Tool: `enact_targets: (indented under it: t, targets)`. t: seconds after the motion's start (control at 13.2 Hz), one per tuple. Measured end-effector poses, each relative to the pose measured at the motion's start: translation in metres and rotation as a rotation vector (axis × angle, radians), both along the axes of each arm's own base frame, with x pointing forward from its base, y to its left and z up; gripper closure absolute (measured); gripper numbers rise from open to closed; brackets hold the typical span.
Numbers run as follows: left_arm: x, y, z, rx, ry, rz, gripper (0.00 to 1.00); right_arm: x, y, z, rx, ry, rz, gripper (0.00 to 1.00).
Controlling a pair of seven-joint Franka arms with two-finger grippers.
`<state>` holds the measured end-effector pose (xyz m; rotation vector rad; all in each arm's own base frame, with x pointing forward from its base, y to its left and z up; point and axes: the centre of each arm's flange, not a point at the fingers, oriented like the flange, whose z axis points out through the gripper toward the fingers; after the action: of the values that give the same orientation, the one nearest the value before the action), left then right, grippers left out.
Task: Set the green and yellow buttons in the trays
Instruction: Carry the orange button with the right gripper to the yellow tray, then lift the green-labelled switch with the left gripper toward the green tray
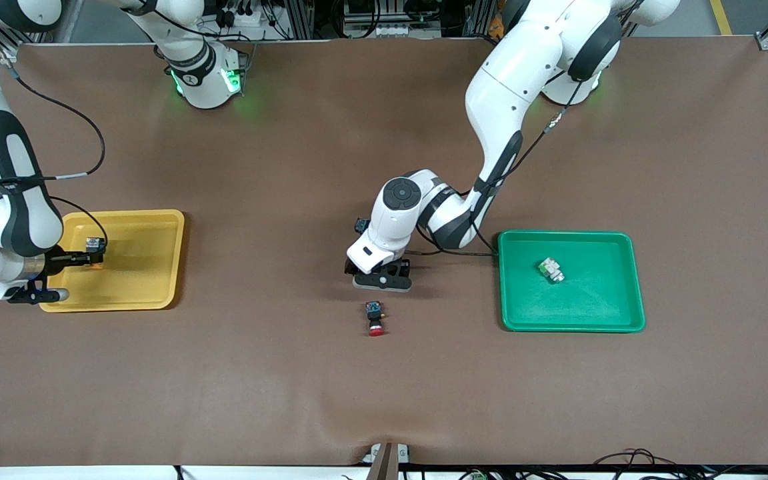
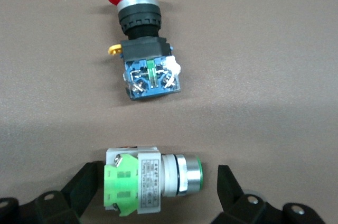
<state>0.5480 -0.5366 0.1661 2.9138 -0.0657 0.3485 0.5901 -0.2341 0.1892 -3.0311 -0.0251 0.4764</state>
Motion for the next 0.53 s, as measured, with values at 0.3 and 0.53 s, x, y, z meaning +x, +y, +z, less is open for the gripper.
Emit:
enact_targets:
  t: [0.3, 0.53]
  targets:
    - [-0.0001, -0.0013, 0.0016, 0.012, -0.016, 0.001, 0.29, 0.0001, 0.0009, -0.0012, 0.002, 0.001, 0.002, 0.49]
    - [0.0032, 0.0032, 0.0087, 0.037, 0.000, 0.013, 0.31, 0.0009, 0.0024, -0.0025, 0.003, 0.001, 0.002, 0.18]
